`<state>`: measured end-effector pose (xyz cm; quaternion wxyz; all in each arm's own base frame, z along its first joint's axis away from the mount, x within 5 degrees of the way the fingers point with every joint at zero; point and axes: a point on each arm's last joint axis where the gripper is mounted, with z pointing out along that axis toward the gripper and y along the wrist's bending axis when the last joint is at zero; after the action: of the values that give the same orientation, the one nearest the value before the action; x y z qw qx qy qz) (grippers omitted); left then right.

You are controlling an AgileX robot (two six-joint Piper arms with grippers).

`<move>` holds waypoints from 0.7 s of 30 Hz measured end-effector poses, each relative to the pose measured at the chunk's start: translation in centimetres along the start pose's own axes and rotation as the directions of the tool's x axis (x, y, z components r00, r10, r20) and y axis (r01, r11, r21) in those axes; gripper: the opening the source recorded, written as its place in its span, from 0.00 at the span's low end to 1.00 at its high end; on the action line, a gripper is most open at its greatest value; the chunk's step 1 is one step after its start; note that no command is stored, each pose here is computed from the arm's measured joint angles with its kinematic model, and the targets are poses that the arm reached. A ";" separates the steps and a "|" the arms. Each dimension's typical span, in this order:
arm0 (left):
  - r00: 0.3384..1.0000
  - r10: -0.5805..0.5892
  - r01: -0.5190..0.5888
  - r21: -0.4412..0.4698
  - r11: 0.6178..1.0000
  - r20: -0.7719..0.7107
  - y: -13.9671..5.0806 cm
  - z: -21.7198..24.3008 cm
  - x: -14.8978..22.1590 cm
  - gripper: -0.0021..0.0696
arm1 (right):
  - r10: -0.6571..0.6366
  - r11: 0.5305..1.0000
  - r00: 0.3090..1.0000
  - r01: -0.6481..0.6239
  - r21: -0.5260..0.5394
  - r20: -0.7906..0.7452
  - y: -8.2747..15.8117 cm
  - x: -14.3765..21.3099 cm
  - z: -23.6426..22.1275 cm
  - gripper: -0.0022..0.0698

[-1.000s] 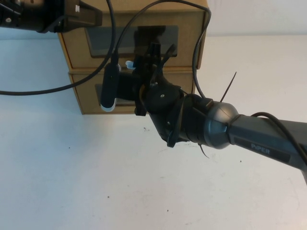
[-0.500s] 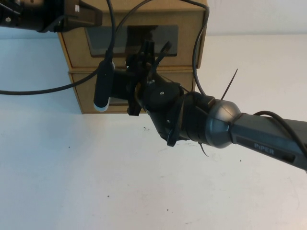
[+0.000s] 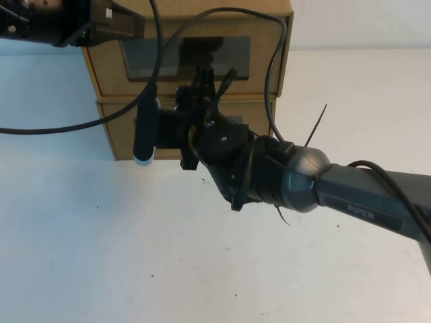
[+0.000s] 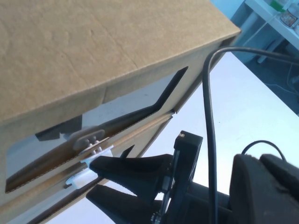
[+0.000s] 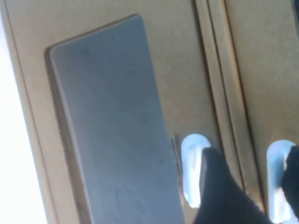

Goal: Open the shoe box
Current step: 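Pull the top drawer of the cardboard box fully open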

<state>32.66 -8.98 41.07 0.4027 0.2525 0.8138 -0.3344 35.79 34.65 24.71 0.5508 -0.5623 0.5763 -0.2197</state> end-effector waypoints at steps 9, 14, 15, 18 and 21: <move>1.000 0.000 0.000 0.002 1.000 -0.002 0.0 0.0 0.0 0.02 | -0.013 1.000 1.000 0.013 0.012 -0.016 -0.1 0.1 0.0 0.40; 1.000 0.001 -0.001 0.005 1.000 -0.005 0.0 0.0 0.0 0.02 | -0.001 1.000 1.000 0.002 0.030 -0.011 -0.7 0.0 0.2 0.40; 1.000 0.001 -0.001 0.005 1.000 -0.005 0.0 0.0 0.0 0.02 | 0.002 1.000 1.000 -0.002 0.031 -0.005 -0.9 0.0 0.3 0.40; 1.000 0.002 -0.002 0.005 1.000 -0.005 0.0 0.0 0.0 0.02 | 0.008 1.000 1.000 -0.008 0.026 0.006 -1.1 0.0 0.5 0.40; 1.000 0.002 -0.002 0.005 1.000 -0.005 0.0 0.0 0.0 0.02 | 0.011 1.000 1.000 -0.011 0.027 0.006 -1.3 0.2 0.7 0.40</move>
<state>32.60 -9.01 41.05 0.4002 0.2552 0.8138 -0.3353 36.96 34.34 25.53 0.5611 -0.5524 0.5749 -0.2227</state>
